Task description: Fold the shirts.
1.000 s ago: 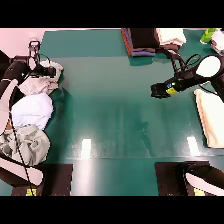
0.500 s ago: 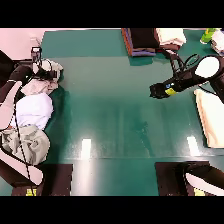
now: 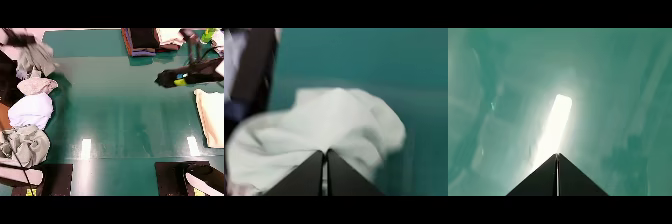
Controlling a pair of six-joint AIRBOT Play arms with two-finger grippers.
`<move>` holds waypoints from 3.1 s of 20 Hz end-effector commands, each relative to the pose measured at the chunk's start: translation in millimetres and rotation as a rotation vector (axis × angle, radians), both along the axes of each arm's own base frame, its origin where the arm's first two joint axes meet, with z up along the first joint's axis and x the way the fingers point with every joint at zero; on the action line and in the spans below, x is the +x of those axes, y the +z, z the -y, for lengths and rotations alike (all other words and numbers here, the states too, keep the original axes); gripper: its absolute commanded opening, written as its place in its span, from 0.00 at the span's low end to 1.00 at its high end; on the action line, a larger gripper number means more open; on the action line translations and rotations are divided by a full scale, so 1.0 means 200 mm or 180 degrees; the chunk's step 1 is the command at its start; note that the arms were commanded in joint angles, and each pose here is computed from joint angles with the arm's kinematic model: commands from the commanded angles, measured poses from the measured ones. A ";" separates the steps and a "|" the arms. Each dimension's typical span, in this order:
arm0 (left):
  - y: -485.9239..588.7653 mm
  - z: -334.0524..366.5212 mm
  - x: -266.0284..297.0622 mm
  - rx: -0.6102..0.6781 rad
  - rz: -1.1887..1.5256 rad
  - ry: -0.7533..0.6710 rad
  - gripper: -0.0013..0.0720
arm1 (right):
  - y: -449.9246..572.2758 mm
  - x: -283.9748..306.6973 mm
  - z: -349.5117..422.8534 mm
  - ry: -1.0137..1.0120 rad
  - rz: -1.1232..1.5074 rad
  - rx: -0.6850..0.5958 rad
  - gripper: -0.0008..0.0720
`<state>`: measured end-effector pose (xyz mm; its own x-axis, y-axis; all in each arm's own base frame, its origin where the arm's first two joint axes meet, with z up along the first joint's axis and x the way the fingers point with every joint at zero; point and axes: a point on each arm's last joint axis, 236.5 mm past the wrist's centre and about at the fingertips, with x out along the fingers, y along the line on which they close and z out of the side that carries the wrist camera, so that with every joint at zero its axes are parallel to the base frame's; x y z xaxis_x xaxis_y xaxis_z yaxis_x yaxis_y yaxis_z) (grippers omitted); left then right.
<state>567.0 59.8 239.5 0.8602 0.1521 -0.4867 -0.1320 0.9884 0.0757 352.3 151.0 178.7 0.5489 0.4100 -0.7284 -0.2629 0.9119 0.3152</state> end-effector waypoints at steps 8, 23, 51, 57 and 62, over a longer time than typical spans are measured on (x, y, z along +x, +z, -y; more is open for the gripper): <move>0.84 0.98 -0.96 0.0239 0.0577 -0.1654 0.05 | 0.83 0.04 0.30 -0.0512 0.1204 0.0177 0.04; -0.54 2.17 -1.07 0.0316 -0.1533 -0.3111 0.85 | 0.83 -0.02 0.39 -0.0598 0.1071 0.0086 0.04; -1.28 1.22 -0.49 -0.0627 -0.2502 -0.1432 0.05 | 0.26 -0.09 0.47 -0.0545 -0.0236 -0.0333 0.04; -1.19 1.19 -0.50 -0.0444 -0.2526 -0.1505 0.05 | -0.62 -0.50 0.60 -0.0834 -0.1650 -0.0314 0.41; -1.19 1.19 -0.51 -0.0443 -0.2539 -0.1505 0.05 | -1.05 -0.63 0.42 -0.0916 -0.2117 0.0203 0.61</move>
